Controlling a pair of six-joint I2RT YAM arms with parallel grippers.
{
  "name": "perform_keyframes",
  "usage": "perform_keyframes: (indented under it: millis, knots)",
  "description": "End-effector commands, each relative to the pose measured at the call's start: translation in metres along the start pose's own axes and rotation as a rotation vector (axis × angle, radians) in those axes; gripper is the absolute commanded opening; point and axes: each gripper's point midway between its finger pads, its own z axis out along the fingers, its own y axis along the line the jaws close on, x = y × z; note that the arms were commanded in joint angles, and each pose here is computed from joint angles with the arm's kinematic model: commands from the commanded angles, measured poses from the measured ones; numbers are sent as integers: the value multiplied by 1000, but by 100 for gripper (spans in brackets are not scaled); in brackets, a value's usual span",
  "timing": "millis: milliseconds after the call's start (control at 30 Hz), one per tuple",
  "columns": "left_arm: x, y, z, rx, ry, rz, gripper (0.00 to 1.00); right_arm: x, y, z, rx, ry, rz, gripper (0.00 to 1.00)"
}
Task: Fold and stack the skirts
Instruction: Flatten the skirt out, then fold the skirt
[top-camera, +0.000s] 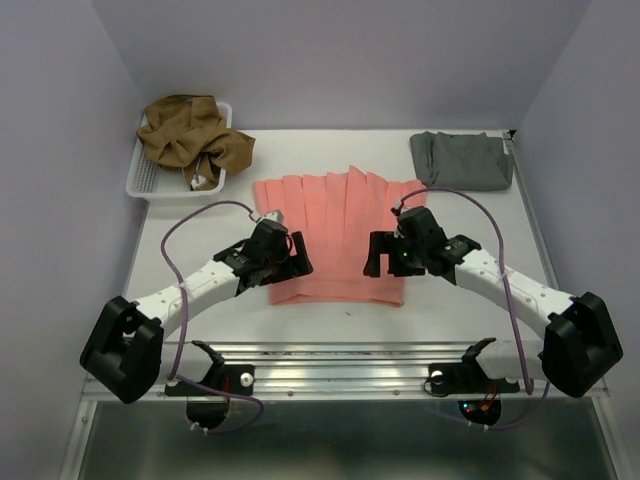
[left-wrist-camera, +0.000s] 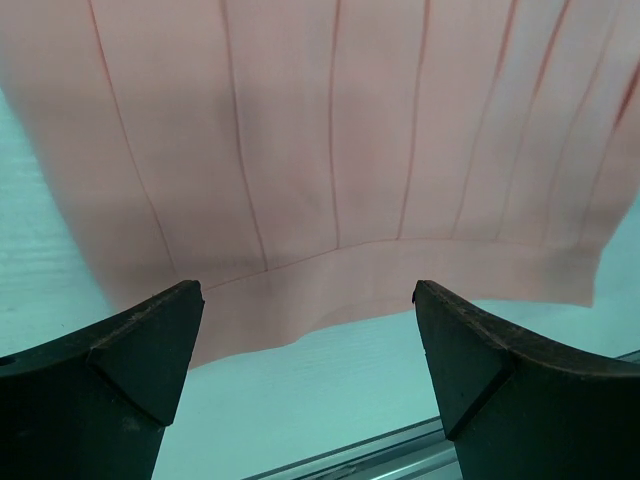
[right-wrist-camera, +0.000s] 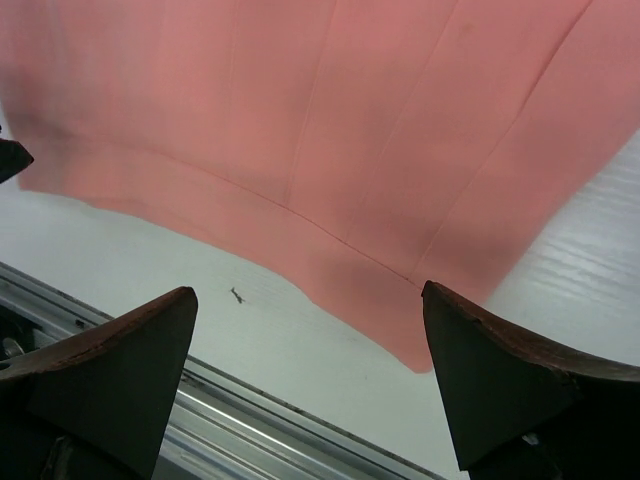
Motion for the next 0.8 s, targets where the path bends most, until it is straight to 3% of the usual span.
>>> perform_keyframes:
  millis: [0, 233, 433, 633, 767]
  knots:
    - [35, 5, 14, 28, 100, -9, 99, 25, 10, 20, -109, 76, 9, 100]
    - [77, 40, 23, -96, 205, 9, 99, 80, -25, 40, -14, 216, 54, 100]
    - [111, 41, 12, -83, 315, -10, 99, 119, -61, 27, 145, 291, 129, 100]
    - [136, 35, -13, -77, 392, 17, 99, 122, -53, 6, 122, 280, 194, 100]
    - [123, 12, -29, -17, 357, 42, 99, 112, -46, -9, 105, 259, 189, 100]
